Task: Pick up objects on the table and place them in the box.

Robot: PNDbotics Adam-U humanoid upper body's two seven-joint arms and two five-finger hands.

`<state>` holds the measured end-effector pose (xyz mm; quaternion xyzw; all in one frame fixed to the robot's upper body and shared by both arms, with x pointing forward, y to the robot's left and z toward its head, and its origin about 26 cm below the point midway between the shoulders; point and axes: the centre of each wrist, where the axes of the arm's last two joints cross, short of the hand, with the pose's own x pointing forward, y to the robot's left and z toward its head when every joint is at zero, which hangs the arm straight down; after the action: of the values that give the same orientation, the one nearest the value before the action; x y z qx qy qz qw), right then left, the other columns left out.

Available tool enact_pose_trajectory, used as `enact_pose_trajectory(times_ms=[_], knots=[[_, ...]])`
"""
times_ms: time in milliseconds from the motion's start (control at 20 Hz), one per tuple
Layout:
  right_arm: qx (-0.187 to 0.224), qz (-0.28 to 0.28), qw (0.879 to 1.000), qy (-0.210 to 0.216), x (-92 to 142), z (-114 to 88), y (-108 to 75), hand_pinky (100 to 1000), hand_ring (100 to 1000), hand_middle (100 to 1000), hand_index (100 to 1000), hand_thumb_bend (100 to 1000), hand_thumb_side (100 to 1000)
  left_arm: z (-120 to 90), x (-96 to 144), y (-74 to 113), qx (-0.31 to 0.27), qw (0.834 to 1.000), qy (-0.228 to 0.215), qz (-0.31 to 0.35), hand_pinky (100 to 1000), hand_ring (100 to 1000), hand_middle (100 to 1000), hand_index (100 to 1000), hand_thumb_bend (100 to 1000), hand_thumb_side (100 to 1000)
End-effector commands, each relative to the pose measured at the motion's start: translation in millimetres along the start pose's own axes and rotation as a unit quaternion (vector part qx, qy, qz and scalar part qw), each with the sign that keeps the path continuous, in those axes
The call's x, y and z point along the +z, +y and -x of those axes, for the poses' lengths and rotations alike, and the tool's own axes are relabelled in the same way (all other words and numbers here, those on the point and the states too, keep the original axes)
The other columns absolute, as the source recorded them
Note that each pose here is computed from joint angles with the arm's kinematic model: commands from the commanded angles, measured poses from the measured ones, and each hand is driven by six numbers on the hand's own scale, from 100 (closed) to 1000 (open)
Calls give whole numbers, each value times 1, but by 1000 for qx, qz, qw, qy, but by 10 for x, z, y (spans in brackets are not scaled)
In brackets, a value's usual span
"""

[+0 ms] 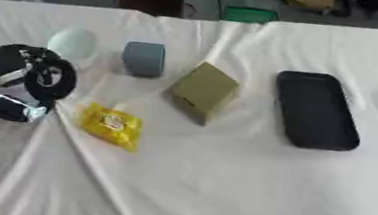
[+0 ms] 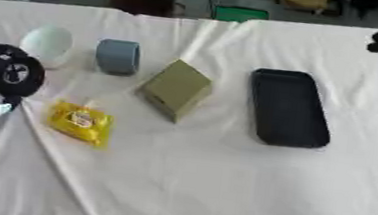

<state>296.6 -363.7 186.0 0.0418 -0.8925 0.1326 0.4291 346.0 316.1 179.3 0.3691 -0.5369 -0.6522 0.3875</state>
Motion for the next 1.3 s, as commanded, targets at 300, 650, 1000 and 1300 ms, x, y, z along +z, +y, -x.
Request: enact_pose_trajectory(times_ms=[300, 650, 1000, 1300], knots=[[11, -5, 1000, -9, -48, -74, -47, 684, 674, 812, 884, 100, 777, 54, 80, 162, -21, 1000, 9, 2, 1000, 929, 841, 466, 100, 241], [11, -5, 1000, -9, -51, -74, -46, 684, 674, 812, 884, 100, 777, 57, 85, 161, -24, 1000, 7, 9, 1000, 928, 837, 459, 100, 239], [11, -5, 1000, -8, -51, -71, -47, 684, 674, 812, 883, 100, 777, 60, 87, 157, -25, 1000, 8, 14, 1000, 927, 837, 457, 100, 238], [11, -5, 1000, -8, -53, -71, -48, 685, 674, 812, 883, 100, 777, 62, 93, 169, -29, 999, 7, 14, 1000, 922, 824, 428, 194, 243]])
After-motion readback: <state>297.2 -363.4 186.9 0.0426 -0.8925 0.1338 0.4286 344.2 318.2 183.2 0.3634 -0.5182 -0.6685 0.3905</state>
